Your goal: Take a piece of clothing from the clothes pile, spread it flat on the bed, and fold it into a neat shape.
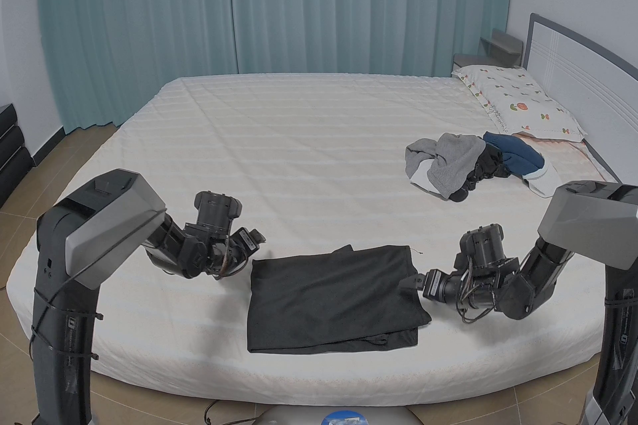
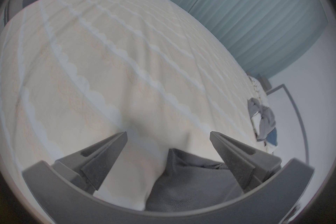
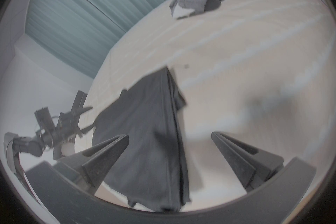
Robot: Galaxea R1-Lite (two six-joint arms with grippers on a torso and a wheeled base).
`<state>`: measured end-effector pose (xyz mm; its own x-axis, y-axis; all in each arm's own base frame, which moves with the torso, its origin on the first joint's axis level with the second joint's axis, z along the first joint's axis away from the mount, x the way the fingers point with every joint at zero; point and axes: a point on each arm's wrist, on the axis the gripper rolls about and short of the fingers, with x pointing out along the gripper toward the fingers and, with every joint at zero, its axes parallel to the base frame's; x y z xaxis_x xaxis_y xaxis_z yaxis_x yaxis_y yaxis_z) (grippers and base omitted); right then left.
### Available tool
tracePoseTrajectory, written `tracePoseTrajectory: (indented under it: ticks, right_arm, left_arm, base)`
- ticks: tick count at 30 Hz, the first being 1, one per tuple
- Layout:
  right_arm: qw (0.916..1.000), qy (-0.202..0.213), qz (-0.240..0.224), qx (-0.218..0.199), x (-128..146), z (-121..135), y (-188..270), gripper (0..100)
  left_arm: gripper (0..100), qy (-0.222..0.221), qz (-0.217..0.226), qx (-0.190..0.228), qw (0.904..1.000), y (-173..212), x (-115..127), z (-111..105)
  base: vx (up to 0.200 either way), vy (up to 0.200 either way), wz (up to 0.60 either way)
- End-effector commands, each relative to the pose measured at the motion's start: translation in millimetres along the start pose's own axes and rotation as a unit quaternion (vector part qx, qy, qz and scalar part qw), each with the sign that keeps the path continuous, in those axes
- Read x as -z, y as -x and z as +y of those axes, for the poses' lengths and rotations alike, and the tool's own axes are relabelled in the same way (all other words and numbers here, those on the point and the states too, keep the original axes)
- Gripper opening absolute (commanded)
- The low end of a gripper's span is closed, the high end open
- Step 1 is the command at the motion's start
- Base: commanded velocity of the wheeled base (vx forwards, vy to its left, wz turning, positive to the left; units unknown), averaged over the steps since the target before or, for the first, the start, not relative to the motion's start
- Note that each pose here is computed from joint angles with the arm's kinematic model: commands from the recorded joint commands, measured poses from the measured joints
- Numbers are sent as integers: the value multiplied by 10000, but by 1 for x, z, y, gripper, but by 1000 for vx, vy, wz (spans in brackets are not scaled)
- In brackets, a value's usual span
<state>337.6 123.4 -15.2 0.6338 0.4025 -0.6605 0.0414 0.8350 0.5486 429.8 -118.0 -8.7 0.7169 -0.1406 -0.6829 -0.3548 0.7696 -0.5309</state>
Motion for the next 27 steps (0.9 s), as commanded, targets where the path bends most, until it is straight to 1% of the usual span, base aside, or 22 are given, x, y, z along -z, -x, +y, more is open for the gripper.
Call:
tracePoseTrajectory:
  ticks: [1, 4, 8, 9, 14, 22, 27]
  right_arm:
    - [9989, -21, 398, -231, 28, 19, 29, 100]
    - [9987, -79, 433, -238, 28, 21, 27, 100]
    - [9985, -49, 504, -193, 33, 22, 26, 100]
    - [9985, -50, 509, -188, 34, 22, 26, 0]
    - [9986, -93, 503, -110, 33, 17, 28, 0]
    - [9979, -120, 633, 18, 42, 11, 37, 0]
    - [9982, -156, 571, 10, 40, 8, 43, 0]
  left_arm:
    - [100, 451, -94, 203, 9987, 18, -37, 14]
    - [100, 502, -91, 216, 9985, 17, -38, 14]
    - [100, 494, -81, 204, 9985, 15, -37, 14]
    - [100, 494, -81, 204, 9985, 15, -37, 14]
    - [100, 494, -81, 204, 9985, 15, -37, 14]
    - [100, 494, -76, 198, 9986, 14, -37, 15]
    - [100, 472, -53, 198, 9987, 14, -35, 14]
  base:
    - [0, 0, 0]
    - [0, 0, 0]
    - [0, 0, 0]
    - [0, 0, 0]
    - [0, 0, 0]
    - [0, 0, 0]
    - [0, 0, 0]
